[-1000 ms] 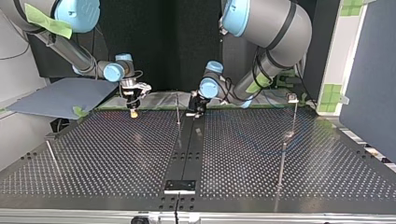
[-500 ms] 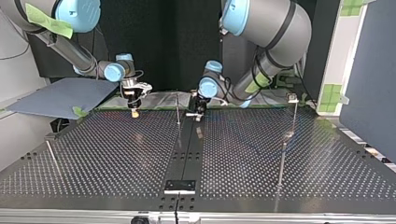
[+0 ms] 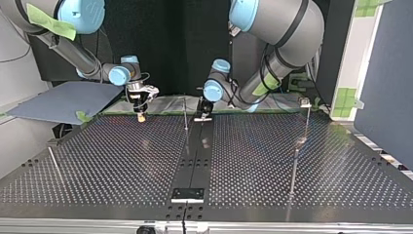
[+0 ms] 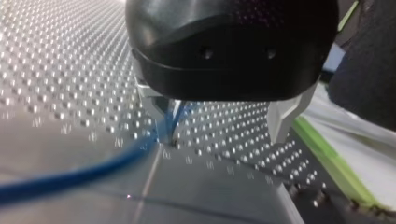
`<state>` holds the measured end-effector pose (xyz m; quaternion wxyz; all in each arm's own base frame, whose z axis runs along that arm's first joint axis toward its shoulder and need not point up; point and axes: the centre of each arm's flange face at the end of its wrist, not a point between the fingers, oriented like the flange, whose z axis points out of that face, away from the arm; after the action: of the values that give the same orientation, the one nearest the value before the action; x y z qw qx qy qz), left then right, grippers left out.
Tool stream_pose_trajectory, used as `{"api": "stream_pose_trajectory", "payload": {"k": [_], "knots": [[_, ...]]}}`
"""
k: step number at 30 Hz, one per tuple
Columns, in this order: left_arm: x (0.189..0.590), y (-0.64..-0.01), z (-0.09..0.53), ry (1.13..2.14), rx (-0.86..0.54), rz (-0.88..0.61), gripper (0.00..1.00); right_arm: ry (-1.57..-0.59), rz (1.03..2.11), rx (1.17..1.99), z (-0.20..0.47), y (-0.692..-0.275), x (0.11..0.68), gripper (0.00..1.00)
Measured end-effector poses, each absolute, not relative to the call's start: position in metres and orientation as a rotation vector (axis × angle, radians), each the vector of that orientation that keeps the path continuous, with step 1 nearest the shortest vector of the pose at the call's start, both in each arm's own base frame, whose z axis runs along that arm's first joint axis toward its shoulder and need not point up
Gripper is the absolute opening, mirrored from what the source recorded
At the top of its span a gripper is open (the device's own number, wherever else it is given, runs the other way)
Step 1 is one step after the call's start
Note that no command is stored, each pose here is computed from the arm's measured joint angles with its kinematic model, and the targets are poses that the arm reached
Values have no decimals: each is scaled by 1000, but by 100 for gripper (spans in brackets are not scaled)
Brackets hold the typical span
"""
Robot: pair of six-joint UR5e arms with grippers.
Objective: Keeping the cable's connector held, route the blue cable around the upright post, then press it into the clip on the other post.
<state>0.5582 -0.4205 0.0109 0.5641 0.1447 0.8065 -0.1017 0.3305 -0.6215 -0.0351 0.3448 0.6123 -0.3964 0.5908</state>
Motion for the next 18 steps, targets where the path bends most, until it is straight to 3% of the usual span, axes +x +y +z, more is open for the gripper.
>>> {"api": "stream_pose_trajectory", "payload": {"k": [18], "knots": [[502, -438, 29, 1903, 572, -199, 100, -1042, 1531, 1589, -36, -623, 327, 0]]}}
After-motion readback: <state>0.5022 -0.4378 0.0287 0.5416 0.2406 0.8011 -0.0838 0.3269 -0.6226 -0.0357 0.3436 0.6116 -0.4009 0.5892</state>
